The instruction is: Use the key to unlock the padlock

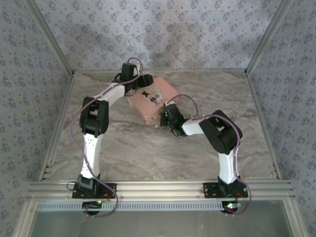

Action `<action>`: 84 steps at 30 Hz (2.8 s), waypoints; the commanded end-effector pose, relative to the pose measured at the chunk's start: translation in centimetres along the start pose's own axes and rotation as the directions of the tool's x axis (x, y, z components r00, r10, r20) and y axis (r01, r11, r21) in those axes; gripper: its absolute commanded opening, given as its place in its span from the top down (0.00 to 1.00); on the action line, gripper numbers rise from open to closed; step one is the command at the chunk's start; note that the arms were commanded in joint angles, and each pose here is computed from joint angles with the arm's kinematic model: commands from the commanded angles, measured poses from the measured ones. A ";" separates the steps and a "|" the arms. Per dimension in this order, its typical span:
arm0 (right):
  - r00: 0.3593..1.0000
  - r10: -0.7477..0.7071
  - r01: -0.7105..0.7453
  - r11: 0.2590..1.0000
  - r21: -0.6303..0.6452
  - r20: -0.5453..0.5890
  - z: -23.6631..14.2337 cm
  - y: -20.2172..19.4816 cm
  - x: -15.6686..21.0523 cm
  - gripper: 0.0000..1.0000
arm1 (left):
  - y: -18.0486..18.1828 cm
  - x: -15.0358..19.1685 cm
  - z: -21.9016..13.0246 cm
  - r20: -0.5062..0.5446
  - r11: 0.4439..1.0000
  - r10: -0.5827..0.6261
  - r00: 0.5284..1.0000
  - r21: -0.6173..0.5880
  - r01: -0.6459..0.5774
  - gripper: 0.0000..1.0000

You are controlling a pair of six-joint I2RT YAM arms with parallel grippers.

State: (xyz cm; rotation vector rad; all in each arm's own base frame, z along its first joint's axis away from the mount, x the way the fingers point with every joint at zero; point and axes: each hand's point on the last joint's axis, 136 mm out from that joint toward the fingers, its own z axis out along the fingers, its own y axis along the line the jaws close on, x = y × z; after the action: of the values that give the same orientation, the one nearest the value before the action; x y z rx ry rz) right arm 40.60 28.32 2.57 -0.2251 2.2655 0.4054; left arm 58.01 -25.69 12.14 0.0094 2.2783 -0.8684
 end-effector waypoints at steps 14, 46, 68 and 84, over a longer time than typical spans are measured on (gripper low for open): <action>0.993 -0.115 0.118 0.990 0.074 -0.032 -5.1 -3.9 0.4 1.00 | 0.9 1.1 -1.1 -0.017 0.999 -0.041 0.999 0.009 0.041 0.34; 0.998 -0.051 0.038 0.972 -0.231 -0.048 2.1 0.2 -1.3 0.63 | 1.6 0.9 -0.7 -0.039 0.999 -0.048 0.998 0.010 0.048 0.34; 0.969 -0.246 0.242 0.966 -0.093 -0.032 0.5 0.1 -1.2 1.00 | 1.9 0.9 -0.6 -0.043 0.999 -0.042 0.998 -0.001 0.042 0.34; 0.719 -0.693 0.695 0.716 0.063 -0.046 -2.0 4.2 -1.1 1.00 | 2.1 1.5 -0.6 -0.048 0.998 -0.056 0.997 0.003 0.056 0.34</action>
State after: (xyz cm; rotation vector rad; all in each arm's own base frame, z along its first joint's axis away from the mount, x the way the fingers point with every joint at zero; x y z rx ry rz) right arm 39.65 30.80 4.64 -0.8609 2.0846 0.0468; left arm 57.67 -23.19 10.59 -0.0539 2.3195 -0.8782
